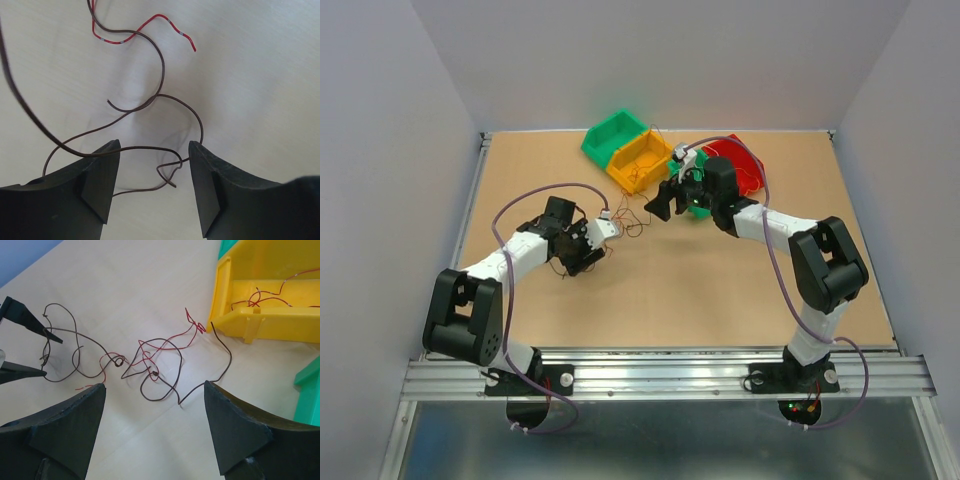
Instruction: Untangle the cables
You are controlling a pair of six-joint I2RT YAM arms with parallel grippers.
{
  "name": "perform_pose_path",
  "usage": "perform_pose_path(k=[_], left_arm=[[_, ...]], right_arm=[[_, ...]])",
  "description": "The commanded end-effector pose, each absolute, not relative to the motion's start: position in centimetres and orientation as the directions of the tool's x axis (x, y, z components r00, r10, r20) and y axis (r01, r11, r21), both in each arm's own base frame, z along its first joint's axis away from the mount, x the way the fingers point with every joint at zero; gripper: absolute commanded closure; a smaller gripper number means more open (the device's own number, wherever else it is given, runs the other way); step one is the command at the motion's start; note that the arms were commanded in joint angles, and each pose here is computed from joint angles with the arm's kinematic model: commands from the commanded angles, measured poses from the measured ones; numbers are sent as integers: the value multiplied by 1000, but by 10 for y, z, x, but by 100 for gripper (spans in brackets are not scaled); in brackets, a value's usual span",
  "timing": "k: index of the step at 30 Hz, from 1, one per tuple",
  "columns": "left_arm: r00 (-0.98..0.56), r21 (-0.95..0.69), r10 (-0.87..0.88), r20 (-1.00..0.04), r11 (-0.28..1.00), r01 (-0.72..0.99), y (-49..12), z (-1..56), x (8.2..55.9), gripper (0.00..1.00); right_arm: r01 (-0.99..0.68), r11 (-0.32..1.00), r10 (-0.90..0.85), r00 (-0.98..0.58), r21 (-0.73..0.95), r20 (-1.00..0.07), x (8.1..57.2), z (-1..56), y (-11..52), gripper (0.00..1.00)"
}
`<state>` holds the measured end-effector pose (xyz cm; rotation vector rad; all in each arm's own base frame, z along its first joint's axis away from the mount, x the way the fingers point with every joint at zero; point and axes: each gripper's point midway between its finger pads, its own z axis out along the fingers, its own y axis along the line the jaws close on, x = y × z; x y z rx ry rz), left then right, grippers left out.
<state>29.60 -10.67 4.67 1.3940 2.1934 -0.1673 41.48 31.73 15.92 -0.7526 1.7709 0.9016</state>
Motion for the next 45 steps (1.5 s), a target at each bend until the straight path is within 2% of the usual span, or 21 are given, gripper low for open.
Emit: perform_pose_path(k=[1, 9, 18, 25, 30, 39, 45], left_arm=[[-292, 143, 809, -511, 415, 898, -113, 52, 295, 32], [-283, 118, 824, -490, 385, 915, -108, 51, 289, 32], [-276, 165, 777, -566, 435, 885, -108, 92, 309, 32], [-241, 114, 780, -578, 369, 923, -115, 99, 293, 32], [-266, 133, 785, -560, 402, 906, -108, 93, 295, 29], [-338, 285, 755, -562, 561, 777, -83, 101, 317, 27], [-319, 287, 754, -574, 550, 785, -84, 104, 309, 25]], right_arm=[[-830, 527, -71, -256, 182, -964, 418, 191, 321, 16], [-828, 529, -74, -261, 184, -963, 419, 189, 321, 16], [-829, 528, -77, -264, 185, -962, 419, 189, 322, 16], [-828, 531, -84, -265, 182, -960, 419, 187, 321, 16], [-828, 530, -88, -269, 184, -959, 419, 185, 321, 16], [-828, 529, -93, -273, 185, -957, 419, 184, 321, 15], [-831, 523, -94, -277, 189, -956, 420, 183, 323, 15]])
